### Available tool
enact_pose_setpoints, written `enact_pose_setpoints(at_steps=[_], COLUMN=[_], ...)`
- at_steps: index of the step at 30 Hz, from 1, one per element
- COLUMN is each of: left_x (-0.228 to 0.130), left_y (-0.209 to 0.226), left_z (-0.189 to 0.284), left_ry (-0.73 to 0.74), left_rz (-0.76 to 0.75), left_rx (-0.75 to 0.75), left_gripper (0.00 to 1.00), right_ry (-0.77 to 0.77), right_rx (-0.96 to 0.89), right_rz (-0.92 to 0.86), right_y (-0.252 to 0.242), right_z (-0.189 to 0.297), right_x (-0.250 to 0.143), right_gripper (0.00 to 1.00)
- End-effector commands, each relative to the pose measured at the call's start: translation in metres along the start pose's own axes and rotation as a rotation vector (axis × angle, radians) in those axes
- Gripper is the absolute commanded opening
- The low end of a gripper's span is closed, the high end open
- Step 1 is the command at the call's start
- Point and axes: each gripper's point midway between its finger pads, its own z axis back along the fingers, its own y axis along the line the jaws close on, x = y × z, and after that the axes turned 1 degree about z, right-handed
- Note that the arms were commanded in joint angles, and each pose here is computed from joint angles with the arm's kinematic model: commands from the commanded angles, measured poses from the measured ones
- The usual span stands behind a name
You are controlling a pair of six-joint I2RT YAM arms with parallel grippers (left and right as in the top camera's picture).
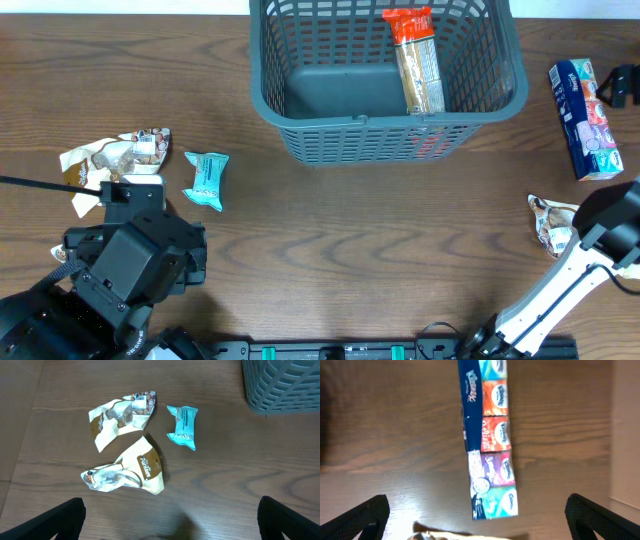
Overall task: Pack container
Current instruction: 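Move the right gripper to the blue tissue box and grasp it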
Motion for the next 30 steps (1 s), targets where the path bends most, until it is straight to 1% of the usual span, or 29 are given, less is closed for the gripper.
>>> enact_pose_setpoints(at_steps=[1,5,8,16,25,30], left_x=[0.003,0.003,0.003,0.003,0.003,0.003], left_y=[0.005,0.005,0.005,0.005,0.005,0.005], left_z=[0.003,0.003,0.003,0.003,0.003,0.003], left_ry=[-0.015,-0.015,-0.015,-0.015,-0.015,-0.015], left_rz=[0.002,0.002,0.002,0.002,0.002,0.002], left_rx=[0.017,0.017,0.017,0.017,0.017,0.017], left_gripper=[0.99,0.99,0.99,0.99,0.99,0.99], right_ry=[0.013,0.121,0.161,0.198,0.247,0.276], right_rx=[0.000,-0.010,0.019,0.017,0.030,0.047], right_rz=[0.028,0.025,0.049,0.112,0.046,0.040], right_y=[-0.002,-0.009,-0.007,-0.014,-0.015,-0.013], right_z=[-0.010,-0.044,-0.063,-0.092,-0.129,-0.143], right_x=[-0.001,-0.021,-0.029,-0.037,-0.050,-0.059], right_gripper=[0.99,0.99,0.99,0.99,0.99,0.99])
